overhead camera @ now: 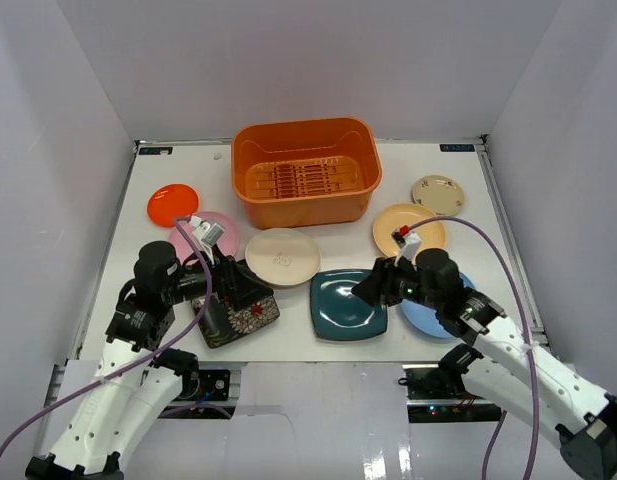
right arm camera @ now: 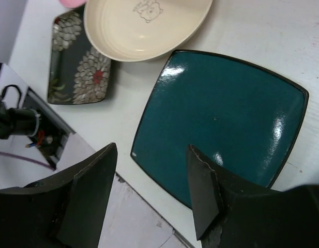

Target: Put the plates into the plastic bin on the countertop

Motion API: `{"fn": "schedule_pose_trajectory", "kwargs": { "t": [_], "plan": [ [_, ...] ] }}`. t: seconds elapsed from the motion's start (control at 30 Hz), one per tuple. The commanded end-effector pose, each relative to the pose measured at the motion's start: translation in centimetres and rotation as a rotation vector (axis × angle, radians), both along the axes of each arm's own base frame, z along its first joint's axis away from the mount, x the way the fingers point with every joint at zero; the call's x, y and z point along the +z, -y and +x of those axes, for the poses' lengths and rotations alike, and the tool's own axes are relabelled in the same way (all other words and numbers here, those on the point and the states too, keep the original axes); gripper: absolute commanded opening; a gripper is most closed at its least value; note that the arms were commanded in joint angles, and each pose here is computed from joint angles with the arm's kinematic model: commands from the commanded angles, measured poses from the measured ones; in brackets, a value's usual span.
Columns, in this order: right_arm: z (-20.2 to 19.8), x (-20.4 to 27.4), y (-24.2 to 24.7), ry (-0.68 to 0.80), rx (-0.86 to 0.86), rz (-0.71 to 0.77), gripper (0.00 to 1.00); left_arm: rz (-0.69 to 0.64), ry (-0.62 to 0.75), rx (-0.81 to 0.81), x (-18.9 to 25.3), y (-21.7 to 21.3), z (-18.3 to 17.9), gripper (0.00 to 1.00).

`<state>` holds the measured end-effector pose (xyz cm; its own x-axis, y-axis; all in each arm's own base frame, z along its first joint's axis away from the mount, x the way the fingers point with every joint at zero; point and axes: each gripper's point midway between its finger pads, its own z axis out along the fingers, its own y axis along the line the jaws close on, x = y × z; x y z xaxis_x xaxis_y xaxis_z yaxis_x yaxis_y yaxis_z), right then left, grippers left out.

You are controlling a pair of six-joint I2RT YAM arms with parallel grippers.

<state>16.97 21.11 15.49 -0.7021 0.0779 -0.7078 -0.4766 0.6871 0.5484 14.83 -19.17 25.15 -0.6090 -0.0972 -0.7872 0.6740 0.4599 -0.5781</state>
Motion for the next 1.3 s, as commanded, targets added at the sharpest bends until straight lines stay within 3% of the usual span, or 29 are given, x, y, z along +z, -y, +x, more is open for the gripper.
{"fn": "schedule_pose_trajectory", "kwargs": {
  "t": [0.0,0.27,0.73,0.97,1.27],
  "plan": [
    [3.8,1.5,-0.9,0.116,-0.138,-0.014,0.62,0.023,0.041,0.069,0.5,-0.7,1.1,0.98],
    [8.1,0.1,-3.8,0.122,-0.253,-0.013,0.56,0.026,0.033,0.099,0.0,-0.9,1.4,0.98],
    [10.6,-5.5,-10.3,-0.031,-0.257,-0.071,0.58,-0.007,0.065,0.125,-0.6,-1.0,1.5,0.98],
    [12.3,-6.4,-11.6,-0.047,-0.317,-0.031,0.57,-0.011,0.074,0.112,-0.6,-0.8,1.3,0.98],
    [14.0,-9.6,-10.6,-0.062,-0.418,-0.138,0.52,-0.013,0.075,0.106,-0.6,-0.7,1.2,0.98]
  ]
}}
